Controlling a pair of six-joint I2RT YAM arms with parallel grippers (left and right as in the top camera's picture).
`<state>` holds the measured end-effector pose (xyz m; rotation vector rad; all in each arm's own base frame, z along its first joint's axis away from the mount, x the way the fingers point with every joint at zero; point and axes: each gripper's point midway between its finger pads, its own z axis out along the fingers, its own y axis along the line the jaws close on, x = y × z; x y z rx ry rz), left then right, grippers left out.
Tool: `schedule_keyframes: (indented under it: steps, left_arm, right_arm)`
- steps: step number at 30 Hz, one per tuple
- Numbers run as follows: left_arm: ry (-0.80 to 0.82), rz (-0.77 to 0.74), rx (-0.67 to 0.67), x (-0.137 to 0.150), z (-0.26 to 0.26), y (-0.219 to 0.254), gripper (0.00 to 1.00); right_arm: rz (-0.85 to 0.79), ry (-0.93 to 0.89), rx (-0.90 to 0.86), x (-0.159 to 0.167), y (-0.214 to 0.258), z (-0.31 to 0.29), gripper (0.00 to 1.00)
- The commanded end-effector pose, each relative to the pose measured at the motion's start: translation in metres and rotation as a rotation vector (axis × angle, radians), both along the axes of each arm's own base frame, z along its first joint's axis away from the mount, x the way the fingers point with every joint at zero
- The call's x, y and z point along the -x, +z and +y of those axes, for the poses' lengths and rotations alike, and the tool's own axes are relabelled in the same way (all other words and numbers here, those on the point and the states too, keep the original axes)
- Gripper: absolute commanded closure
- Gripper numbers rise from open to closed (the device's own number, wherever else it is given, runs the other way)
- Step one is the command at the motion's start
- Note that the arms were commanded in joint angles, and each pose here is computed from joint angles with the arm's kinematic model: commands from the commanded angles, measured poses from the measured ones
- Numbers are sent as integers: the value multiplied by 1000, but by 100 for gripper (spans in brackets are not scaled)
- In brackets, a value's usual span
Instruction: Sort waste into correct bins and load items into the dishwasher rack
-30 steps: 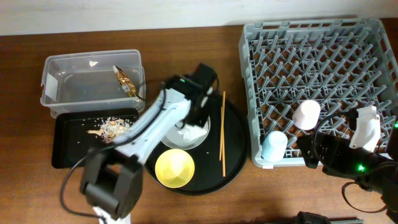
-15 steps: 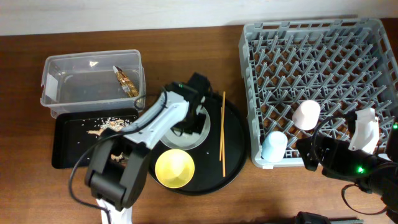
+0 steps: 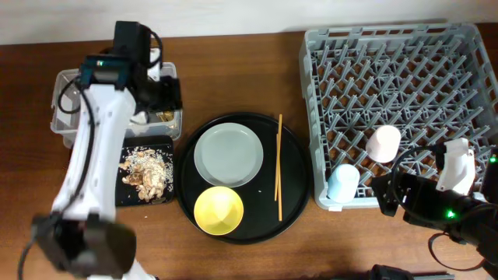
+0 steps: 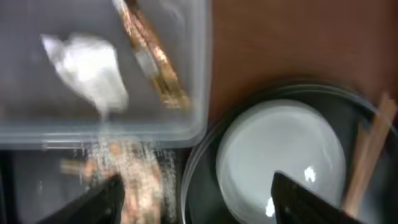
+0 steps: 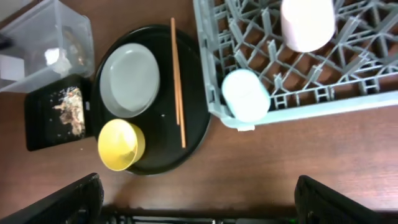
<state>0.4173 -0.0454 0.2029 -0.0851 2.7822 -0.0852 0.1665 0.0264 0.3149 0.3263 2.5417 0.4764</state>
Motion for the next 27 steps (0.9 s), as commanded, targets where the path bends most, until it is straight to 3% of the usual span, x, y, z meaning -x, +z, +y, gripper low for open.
schedule_keyframes:
  steps: [1,2,5,7,10,13,17,24,27]
  left_arm:
    - [-156,-128,-23,71,-39,84,20]
    - [-215,-144,-43,95,-52,97,1]
    - [-375,-138,-46,157,-79,115,1]
    - [-411,-120,-50,176,-80,117,1]
    - [-413,-89,-76,186,-73,115,1]
    - [-355,-462,-126,135,-71,159,1]
    - [-285,-709,-36,133,-47,152,1]
    - [-128,-1011,-1,199,11,89,1]
    - [-123,-1062,6,205,13,55,1]
  right_arm:
    - [5,-26,40,0,-1,-7,1]
    - [5,-26,41,1,-1,-7,1]
    - [5,-26,41,1,-1,-7,2]
    - [5,-26,41,1,-1,-7,1]
    - [5,-26,41,1,-1,-7,1]
    - [5,-26,41,1,-1,-7,2]
    - [5,-26,41,1,-1,-7,1]
    - [5,-26,41,1,-1,-7,1]
    - [5,-26,41,1,-1,-7,2]
